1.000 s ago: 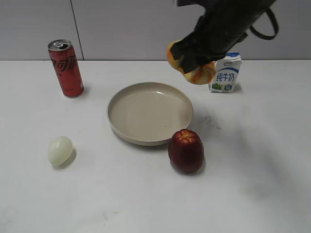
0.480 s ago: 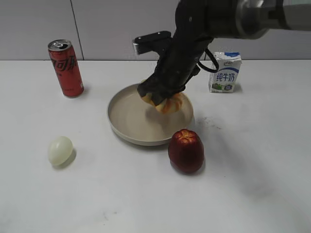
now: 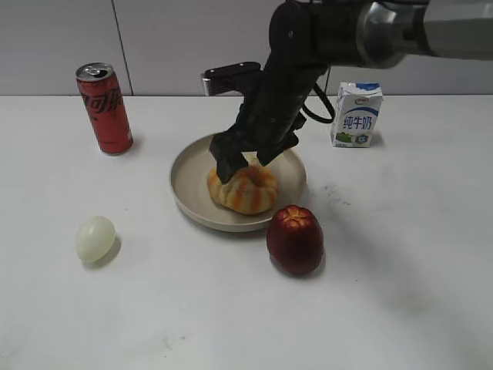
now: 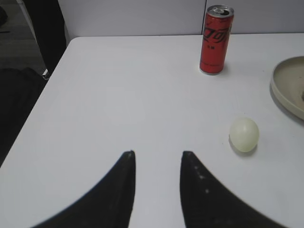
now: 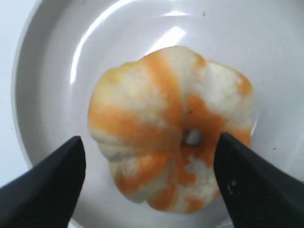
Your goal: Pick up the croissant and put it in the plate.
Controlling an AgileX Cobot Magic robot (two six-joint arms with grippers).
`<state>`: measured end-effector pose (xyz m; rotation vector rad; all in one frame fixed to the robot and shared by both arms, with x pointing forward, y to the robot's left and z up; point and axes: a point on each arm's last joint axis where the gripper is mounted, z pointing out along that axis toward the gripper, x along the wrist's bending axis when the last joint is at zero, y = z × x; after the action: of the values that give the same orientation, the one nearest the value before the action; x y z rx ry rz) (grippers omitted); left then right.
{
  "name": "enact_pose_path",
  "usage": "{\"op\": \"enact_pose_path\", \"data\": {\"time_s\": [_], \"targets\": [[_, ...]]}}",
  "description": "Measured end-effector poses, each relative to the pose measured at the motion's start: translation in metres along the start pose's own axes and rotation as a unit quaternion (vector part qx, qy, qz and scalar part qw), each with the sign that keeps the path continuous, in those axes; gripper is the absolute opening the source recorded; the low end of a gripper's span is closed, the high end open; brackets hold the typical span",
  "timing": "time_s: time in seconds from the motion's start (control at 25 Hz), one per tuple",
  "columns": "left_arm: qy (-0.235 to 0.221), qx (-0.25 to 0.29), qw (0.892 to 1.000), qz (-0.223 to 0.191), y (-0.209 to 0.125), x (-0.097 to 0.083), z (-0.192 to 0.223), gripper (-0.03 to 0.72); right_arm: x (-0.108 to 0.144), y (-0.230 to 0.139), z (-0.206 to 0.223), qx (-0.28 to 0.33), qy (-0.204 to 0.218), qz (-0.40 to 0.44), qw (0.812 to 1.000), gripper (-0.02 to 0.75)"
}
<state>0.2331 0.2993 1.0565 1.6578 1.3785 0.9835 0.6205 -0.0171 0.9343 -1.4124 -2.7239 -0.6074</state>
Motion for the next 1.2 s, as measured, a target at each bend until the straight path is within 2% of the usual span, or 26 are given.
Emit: {"op": "enact_pose_path", "data": {"time_s": [0.12, 0.36, 0.48, 0.56, 0.68, 0.88, 1.04, 1.2], "targets": [[0.000, 0.000, 1.000, 0.000, 0.000, 0.000, 0.000, 0.237, 0.004, 0.009, -0.024, 0.002, -0.005, -0.017, 1.000, 0.641], [0.000, 0.000, 1.000, 0.000, 0.000, 0.000, 0.000, 0.237, 0.015, 0.019, -0.123, -0.054, -0.017, -0.038, 0.998, 0.641], [0.000, 0.000, 1.000, 0.000, 0.000, 0.000, 0.000, 0.237, 0.008, 0.008, -0.168, -0.052, -0.020, -0.012, 0.998, 0.638], [0.000, 0.000, 1.000, 0.000, 0.000, 0.000, 0.000, 0.237, -0.006, -0.001, -0.189, -0.055, -0.030, 0.021, 0.998, 0.636], [0.000, 0.000, 1.000, 0.000, 0.000, 0.000, 0.000, 0.237, -0.028, -0.026, -0.207, -0.044, -0.055, 0.066, 0.995, 0.633], [0.000, 0.000, 1.000, 0.000, 0.000, 0.000, 0.000, 0.237, -0.053, -0.097, -0.226, -0.010, -0.091, 0.132, 0.987, 0.626], [0.000, 0.000, 1.000, 0.000, 0.000, 0.000, 0.000, 0.237, -0.044, -0.153, -0.237, -0.029, -0.104, 0.146, 0.983, 0.624], [0.000, 0.000, 1.000, 0.000, 0.000, 0.000, 0.000, 0.237, -0.031, -0.205, -0.235, -0.024, -0.104, 0.148, 0.983, 0.605]]}}
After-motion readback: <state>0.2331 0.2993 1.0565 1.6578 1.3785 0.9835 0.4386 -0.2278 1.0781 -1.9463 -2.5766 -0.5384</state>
